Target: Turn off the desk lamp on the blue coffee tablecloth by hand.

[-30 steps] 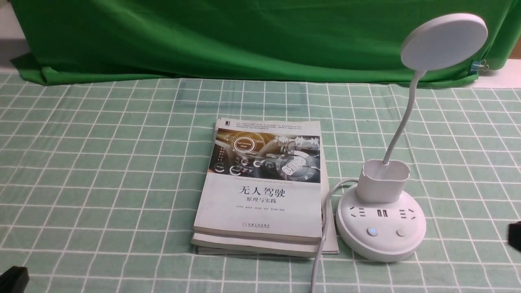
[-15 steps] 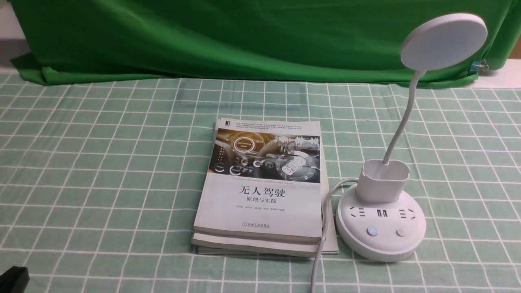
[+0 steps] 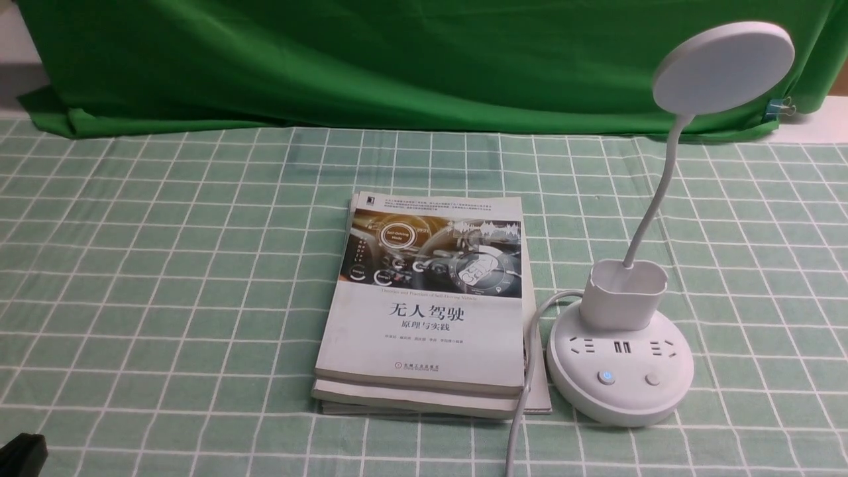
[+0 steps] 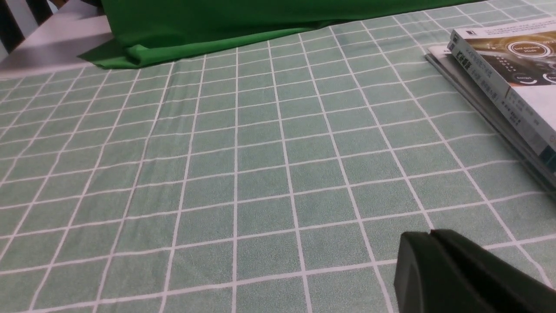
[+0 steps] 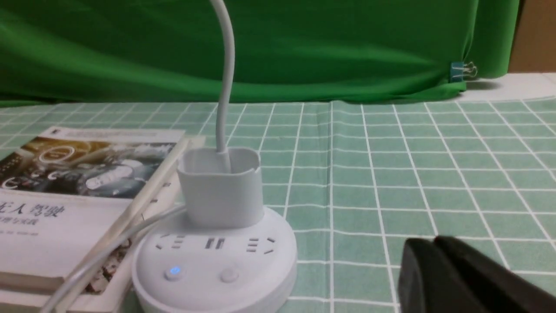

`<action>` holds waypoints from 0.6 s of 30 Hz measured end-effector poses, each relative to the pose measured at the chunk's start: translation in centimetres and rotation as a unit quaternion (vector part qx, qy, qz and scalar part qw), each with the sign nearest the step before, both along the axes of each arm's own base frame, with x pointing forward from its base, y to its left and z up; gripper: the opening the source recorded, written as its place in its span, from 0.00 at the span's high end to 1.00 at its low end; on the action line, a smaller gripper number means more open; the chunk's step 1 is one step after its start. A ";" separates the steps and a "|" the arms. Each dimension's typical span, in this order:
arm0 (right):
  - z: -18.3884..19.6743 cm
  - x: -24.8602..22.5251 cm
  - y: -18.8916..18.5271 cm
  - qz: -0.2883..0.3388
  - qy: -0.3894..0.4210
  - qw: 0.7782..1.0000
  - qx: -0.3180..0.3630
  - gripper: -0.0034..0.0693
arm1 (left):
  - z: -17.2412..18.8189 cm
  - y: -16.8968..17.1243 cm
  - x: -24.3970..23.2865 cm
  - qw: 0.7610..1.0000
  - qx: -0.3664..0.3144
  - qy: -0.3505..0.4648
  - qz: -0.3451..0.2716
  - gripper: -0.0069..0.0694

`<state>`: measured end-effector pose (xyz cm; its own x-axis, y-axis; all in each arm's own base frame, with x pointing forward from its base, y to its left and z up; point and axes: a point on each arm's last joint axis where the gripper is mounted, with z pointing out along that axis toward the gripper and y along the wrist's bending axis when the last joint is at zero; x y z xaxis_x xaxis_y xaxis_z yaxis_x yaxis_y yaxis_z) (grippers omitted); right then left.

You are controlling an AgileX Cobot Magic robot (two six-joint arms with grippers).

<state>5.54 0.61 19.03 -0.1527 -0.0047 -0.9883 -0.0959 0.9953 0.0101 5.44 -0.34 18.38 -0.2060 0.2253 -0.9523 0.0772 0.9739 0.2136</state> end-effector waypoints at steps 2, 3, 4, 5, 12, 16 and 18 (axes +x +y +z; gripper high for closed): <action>0.0 0.0 0.0 0.000 0.001 1.000 0.001 0.90 | 0.0 0.0 0.0 1.000 0.000 0.000 0.000 0.91; 0.0 0.0 0.0 0.000 0.001 1.000 0.001 0.90 | 0.0 0.0 0.0 1.000 0.000 0.000 0.000 0.91; 0.0 0.0 0.0 0.000 0.001 1.000 0.001 0.90 | 0.0 0.0 0.0 1.000 0.000 0.000 0.000 0.91; 0.0 0.0 0.0 0.000 0.001 1.000 0.001 0.89 | 0.0 0.0 0.0 1.000 0.000 0.000 0.000 0.91; 0.0 0.0 0.0 0.000 0.001 1.000 0.000 0.87 | 0.0 0.0 0.0 1.000 0.000 0.000 0.000 0.91; 0.0 0.0 0.0 0.000 0.001 1.000 0.001 0.86 | 0.0 0.0 0.0 1.000 0.000 0.000 0.000 0.91; 0.0 0.0 0.0 0.000 0.001 1.000 0.001 0.84 | 0.0 0.0 0.0 1.000 0.000 0.000 0.000 0.91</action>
<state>5.54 0.61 19.02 -0.1540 -0.0032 -0.9881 -0.0956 0.9954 0.0116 5.44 -0.34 18.38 -0.2060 0.2253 -0.9523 0.0772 0.9739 0.2136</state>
